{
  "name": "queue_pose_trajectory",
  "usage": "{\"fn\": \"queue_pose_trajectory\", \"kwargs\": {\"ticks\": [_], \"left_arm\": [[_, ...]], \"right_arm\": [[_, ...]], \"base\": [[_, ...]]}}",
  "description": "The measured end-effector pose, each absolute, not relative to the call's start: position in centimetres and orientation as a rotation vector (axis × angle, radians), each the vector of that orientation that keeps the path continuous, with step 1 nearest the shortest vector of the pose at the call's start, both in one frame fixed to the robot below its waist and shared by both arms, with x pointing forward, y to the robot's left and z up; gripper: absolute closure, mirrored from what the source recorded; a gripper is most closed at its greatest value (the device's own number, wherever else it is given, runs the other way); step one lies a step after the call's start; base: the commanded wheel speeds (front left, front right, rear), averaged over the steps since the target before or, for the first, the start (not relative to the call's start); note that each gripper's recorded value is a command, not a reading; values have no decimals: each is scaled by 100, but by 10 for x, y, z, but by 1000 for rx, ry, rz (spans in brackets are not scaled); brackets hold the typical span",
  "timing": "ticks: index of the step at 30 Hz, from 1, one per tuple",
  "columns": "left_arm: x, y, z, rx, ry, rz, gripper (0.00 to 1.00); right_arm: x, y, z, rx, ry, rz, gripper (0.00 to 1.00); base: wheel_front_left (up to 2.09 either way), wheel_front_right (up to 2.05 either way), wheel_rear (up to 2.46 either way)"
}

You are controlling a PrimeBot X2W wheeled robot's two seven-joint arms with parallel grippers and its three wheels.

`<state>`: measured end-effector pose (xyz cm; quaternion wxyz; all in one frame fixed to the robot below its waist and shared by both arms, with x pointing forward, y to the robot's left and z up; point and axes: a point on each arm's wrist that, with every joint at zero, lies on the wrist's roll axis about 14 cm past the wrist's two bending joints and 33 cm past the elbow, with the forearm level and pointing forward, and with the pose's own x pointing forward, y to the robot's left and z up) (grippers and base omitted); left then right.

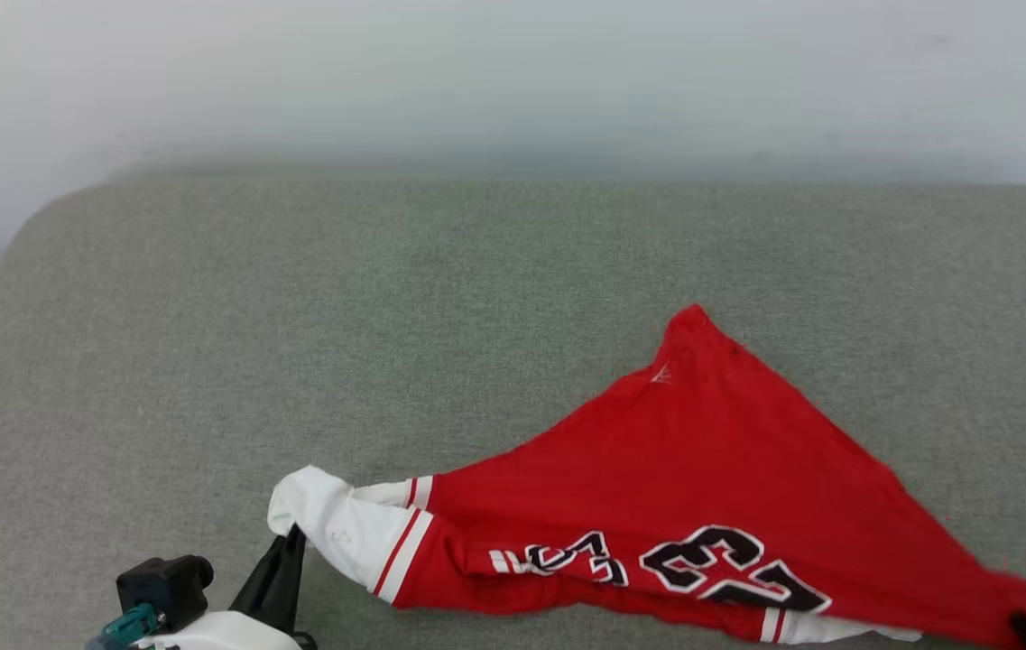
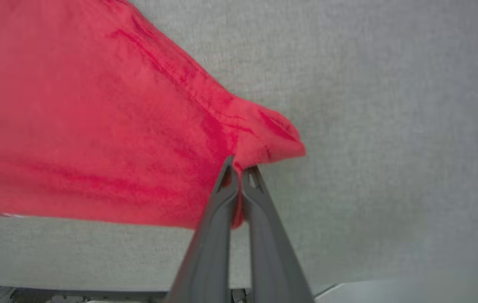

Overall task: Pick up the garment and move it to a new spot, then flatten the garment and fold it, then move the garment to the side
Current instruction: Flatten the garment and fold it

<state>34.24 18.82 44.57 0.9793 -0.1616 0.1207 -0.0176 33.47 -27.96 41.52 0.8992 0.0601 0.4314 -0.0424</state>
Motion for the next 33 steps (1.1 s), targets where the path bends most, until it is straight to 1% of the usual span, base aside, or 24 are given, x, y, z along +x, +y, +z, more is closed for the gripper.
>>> {"fn": "queue_pose_trajectory", "kwargs": {"ticks": [4, 7, 8, 9, 10, 12, 14, 18, 20, 21, 22, 24, 27, 30, 33], "left_arm": [[338, 184, 447, -323, 248, -54, 100], [336, 182, 451, -318, 242, -65, 100], [335, 181, 451, -318, 243, -67, 100], [333, 181, 450, -318, 249, -69, 100], [332, 180, 449, -318, 253, -70, 100], [332, 179, 450, -319, 253, -75, 100], [332, 178, 449, -321, 258, -79, 100], [333, 176, 447, -321, 268, -83, 100], [335, 176, 447, -321, 270, -85, 100], [339, 175, 449, -319, 265, -88, 100], [339, 175, 449, -319, 265, -88, 100], [345, 174, 450, -317, 259, -96, 100], [355, 170, 452, -314, 251, -110, 100], [364, 166, 453, -318, 240, -124, 100], [371, 164, 455, -328, 224, -125, 100]], "right_arm": [[276, -267, 389, 218, 967, -119, 100], [241, -254, 371, 276, 1022, -134, 100], [233, -251, 366, 293, 1033, -138, 86], [227, -247, 363, 305, 1036, -138, 40], [224, -244, 361, 314, 1029, -139, 0], [230, -239, 364, 342, 965, -132, 0], [247, -240, 374, 344, 843, -138, 0], [292, -240, 411, 336, 544, -134, 0], [311, -240, 427, 324, 422, -130, 0], [331, -240, 440, 300, 337, -114, 0], [331, -240, 440, 300, 337, -114, 0], [352, -238, 448, 276, 284, -93, 0], [383, -225, 450, 246, 276, -32, 0], [415, -204, 447, 193, 338, 66, 0], [440, -185, 436, 134, 469, 161, 0]], "base": [[0, 0, 0], [0, 0, 0], [0, 0, 0], [0, 0, 0], [0, 0, 0], [0, 0, 0], [0, 0, 0], [0, 0, 0], [0, 0, 0], [0, 0, 0], [0, 0, 0], [0, 0, 0], [0, 0, 0], [0, 0, 0], [0, 0, 0]]}}
